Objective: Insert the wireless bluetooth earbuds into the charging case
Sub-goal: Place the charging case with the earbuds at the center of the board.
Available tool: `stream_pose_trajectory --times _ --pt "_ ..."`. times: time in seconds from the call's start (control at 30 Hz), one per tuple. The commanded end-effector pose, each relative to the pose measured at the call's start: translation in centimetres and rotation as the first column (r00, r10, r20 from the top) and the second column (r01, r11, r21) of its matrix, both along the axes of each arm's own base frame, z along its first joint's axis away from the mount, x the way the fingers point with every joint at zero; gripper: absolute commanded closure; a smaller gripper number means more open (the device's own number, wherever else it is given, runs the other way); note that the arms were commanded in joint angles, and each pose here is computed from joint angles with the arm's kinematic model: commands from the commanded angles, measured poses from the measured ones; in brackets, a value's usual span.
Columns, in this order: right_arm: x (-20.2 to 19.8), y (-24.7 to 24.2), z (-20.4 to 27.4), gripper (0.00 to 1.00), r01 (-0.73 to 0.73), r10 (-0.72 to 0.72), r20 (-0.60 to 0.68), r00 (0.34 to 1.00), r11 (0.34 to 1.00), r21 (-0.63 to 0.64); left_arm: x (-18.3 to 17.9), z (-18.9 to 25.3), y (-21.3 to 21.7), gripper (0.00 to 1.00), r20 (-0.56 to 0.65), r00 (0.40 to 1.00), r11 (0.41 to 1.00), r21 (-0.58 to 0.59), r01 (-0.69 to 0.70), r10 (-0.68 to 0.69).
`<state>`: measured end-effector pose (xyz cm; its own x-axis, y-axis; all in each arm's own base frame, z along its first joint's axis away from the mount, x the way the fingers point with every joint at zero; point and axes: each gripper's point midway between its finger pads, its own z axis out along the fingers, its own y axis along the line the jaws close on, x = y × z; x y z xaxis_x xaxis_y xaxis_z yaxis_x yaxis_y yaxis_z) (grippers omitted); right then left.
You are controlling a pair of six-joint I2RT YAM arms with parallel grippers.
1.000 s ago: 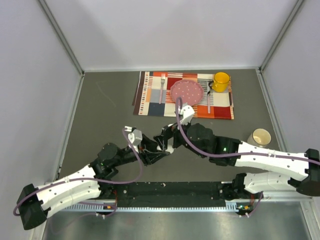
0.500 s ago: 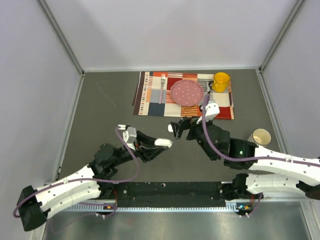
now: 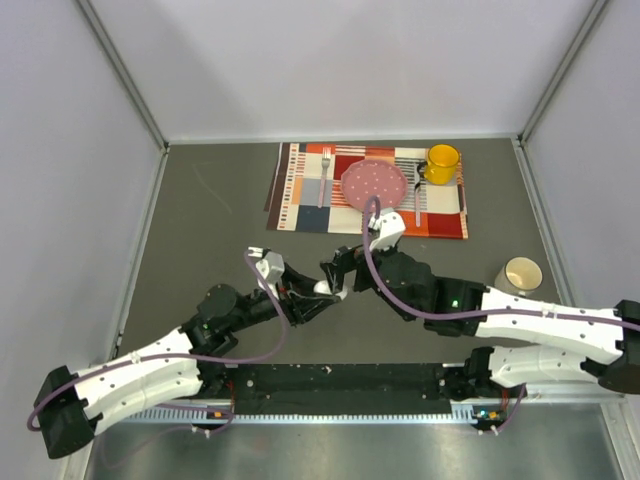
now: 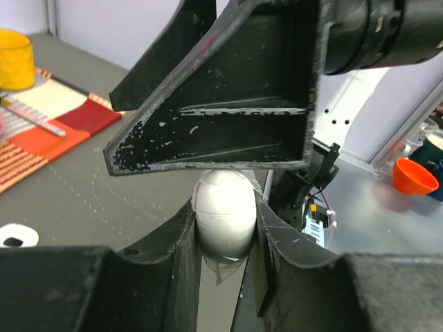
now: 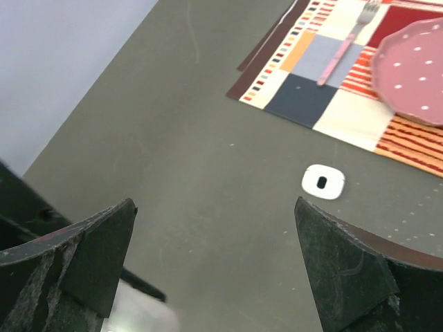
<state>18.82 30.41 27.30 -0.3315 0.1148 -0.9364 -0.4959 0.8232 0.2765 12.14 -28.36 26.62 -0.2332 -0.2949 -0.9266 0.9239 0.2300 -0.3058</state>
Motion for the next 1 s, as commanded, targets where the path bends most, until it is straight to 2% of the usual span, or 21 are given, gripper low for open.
stream_pose_trajectory --times 0.0,0.13,0.23,0.27,0.33,0.37,0.43,0.53,0.63,0.67,0.7,0.73,0.77,0.8,0.83,0.9,0.97 --pt "-2.1 2.7 -1.6 0.02 -0.144 0.142 -0.070 0.987 0.989 -0.026 0.3 5.3 0.6 1.00 0.075 0.996 0.990 -0.142 -0.026 0.037" --pt "-0.7 0.5 -1.4 0.01 -0.010 0.009 -0.045 0.999 1.000 -0.012 1.0 4.8 0.8 1.00 0.047 0.996 0.989 -0.129 -0.068 0.074" --pt "0.8 -2.3 -0.6 0.01 0.132 -0.132 0.001 0.991 0.991 -0.007 2.1 3.5 1.0 1.00 -0.015 0.992 0.987 -0.096 -0.128 0.127" --pt "1.4 -3.4 -0.5 0.01 0.190 -0.189 0.015 0.982 0.982 -0.011 3.3 2.8 1.3 1.00 -0.076 0.980 0.978 -0.085 -0.192 0.186" --pt "2.3 -4.7 -0.3 0.01 0.241 -0.241 -0.016 0.970 0.970 0.020 4.4 1.5 1.6 1.00 -0.156 0.958 0.966 -0.058 -0.254 0.242" --pt "2.2 -5.1 -1.3 0.01 0.231 -0.231 -0.055 0.971 0.973 -0.007 4.6 1.0 1.7 1.00 -0.218 0.944 0.962 -0.058 -0.268 0.250" --pt "3.4 -6.6 -2.0 0.01 0.289 -0.282 -0.140 0.949 0.957 0.034 5.8 -0.3 2.2 1.00 -0.293 0.905 0.940 -0.058 -0.338 0.307" --pt "3.6 -7.6 -3.9 0.01 0.297 -0.276 -0.233 0.933 0.953 0.059 6.3 -2.0 2.1 1.00 -0.426 0.855 0.930 -0.076 -0.360 0.296" --pt "4.0 -8.7 -5.3 0.01 0.327 -0.295 -0.284 0.912 0.942 0.073 7.2 -5.1 1.7 1.00 -0.532 0.794 0.933 -0.019 -0.359 0.295" --pt "3.8 -8.7 -5.3 0.01 0.314 -0.276 -0.300 0.913 0.945 0.088 7.2 -5.5 1.4 1.00 -0.592 0.763 0.938 -0.034 -0.346 0.260" --pt "3.7 -8.8 -5.6 0.01 0.316 -0.273 -0.312 0.910 0.944 0.094 7.5 -7.9 1.2 1.00 -0.635 0.725 0.941 0.007 -0.339 0.266" --pt "3.8 -9.2 -6.1 0.01 0.320 -0.276 -0.324 0.905 0.943 0.089 7.3 -6.6 0.7 1.00 -0.636 0.751 0.956 -0.070 -0.286 0.178" --pt "3.7 -9.3 -6.1 0.01 0.322 -0.276 -0.325 0.905 0.942 0.096 7.4 -6.8 0.6 1.00 -0.681 0.719 0.955 -0.099 -0.280 0.140" --pt "3.7 -9.5 -6.1 0.01 0.325 -0.278 -0.326 0.904 0.941 0.098 7.7 -8.4 0.4 1.00 -0.710 0.690 0.958 -0.081 -0.276 0.139" --pt "3.6 -9.6 -6.3 0.01 0.320 -0.272 -0.332 0.903 0.943 0.097 7.9 -7.7 0.3 1.00 -0.712 0.695 0.956 -0.125 -0.266 0.100" --pt "3.7 -9.9 -6.4 0.01 0.324 -0.275 -0.333 0.902 0.941 0.100 8.5 -8.4 -0.8 1.00 -0.721 0.686 0.965 -0.101 -0.244 0.098" --pt "3.7 -10.2 -6.6 0.01 0.329 -0.282 -0.333 0.900 0.940 0.094 8.9 -10.4 -1.9 1.00 -0.768 0.631 0.975 -0.041 -0.219 0.109"
